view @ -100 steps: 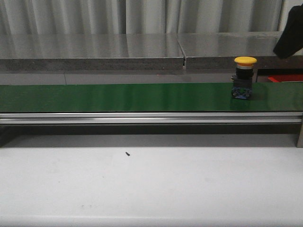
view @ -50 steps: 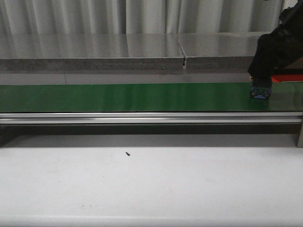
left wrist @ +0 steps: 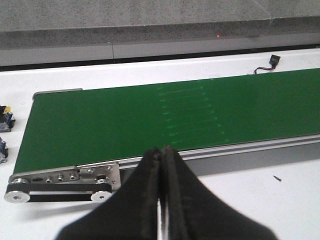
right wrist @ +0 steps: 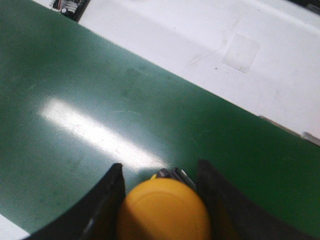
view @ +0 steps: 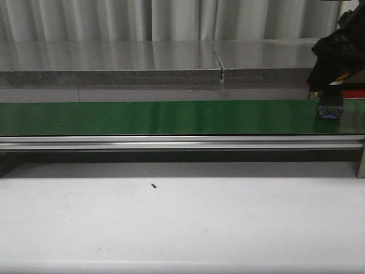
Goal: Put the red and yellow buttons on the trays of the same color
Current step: 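Grasp the yellow button at the belt's far end with the right gripper, then place the yellow button into the yellow tray and release it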
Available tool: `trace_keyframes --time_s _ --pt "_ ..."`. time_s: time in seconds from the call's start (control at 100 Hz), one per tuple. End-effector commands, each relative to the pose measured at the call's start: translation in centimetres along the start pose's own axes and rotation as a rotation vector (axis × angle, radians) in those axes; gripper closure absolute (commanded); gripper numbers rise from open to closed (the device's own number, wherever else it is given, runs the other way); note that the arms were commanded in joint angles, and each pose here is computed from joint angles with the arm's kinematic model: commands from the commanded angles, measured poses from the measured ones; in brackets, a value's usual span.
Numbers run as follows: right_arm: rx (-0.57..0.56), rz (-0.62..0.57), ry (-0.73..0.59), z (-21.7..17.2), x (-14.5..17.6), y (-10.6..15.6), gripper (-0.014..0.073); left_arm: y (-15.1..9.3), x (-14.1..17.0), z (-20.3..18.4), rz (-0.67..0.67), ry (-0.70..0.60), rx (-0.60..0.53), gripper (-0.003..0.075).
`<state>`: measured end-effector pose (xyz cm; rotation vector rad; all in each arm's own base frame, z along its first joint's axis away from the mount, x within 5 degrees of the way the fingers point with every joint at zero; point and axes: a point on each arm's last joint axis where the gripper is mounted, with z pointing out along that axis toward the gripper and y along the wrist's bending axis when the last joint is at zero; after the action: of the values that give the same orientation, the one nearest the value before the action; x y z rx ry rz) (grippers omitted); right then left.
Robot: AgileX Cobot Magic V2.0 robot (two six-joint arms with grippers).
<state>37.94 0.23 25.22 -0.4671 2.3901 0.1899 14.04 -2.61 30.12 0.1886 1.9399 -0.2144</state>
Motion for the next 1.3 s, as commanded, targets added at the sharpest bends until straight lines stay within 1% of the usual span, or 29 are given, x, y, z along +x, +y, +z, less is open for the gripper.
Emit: trace_keyframes --time_s 0.0,0.08,0.18,0.33,0.51,0.66,0.78,0.87,1.14,1.29 --pt "0.031 0.032 -0.096 -2.9 -2.0 -0.7 0.0476 0.0 -1.4 -0.4 -0.017 -0.087 -0.016 0.0739" --pt "0.023 0.063 -0.094 -4.1 -2.3 -1.5 0.0476 0.0 -1.4 -0.4 -0.017 -0.087 -0.016 0.0739" --pt "0.032 0.113 -0.105 -6.7 -2.4 -2.8 0.0476 0.0 -1.4 -0.4 -0.017 -0.087 -0.016 0.0739" --pt "0.098 0.201 -0.125 -10.7 -1.1 -5.7 0.0476 0.0 -1.4 -0.4 -0.017 -0.087 -0.016 0.0739" --pt "0.210 0.353 -0.119 -14.1 2.5 -10.3 0.0476 0.0 -1.4 -0.4 -0.017 -0.087 -0.016 0.0739" --pt "0.332 0.497 -0.187 -16.4 5.2 -13.9 0.0476 0.0 -1.4 -0.4 -0.017 -0.087 -0.016 0.0739" --pt "0.428 0.550 -0.230 -17.5 6.5 -15.9 0.0476 0.0 -1.4 -0.4 -0.017 -0.087 -0.016 0.0739" --pt "0.445 0.584 -0.231 -16.9 7.3 -17.1 0.0476 0.0 -1.4 -0.4 -0.017 -0.087 -0.016 0.0739" --pt "0.358 0.697 -0.126 -10.9 10.4 -19.9 0.0476 0.0 -1.4 -0.4 -0.017 -0.087 -0.016 0.0739" --pt "0.328 0.729 -0.076 -8.5 12.0 -20.8 0.0476 0.0 -1.4 -0.4 -0.017 -0.087 -0.016 0.0739"
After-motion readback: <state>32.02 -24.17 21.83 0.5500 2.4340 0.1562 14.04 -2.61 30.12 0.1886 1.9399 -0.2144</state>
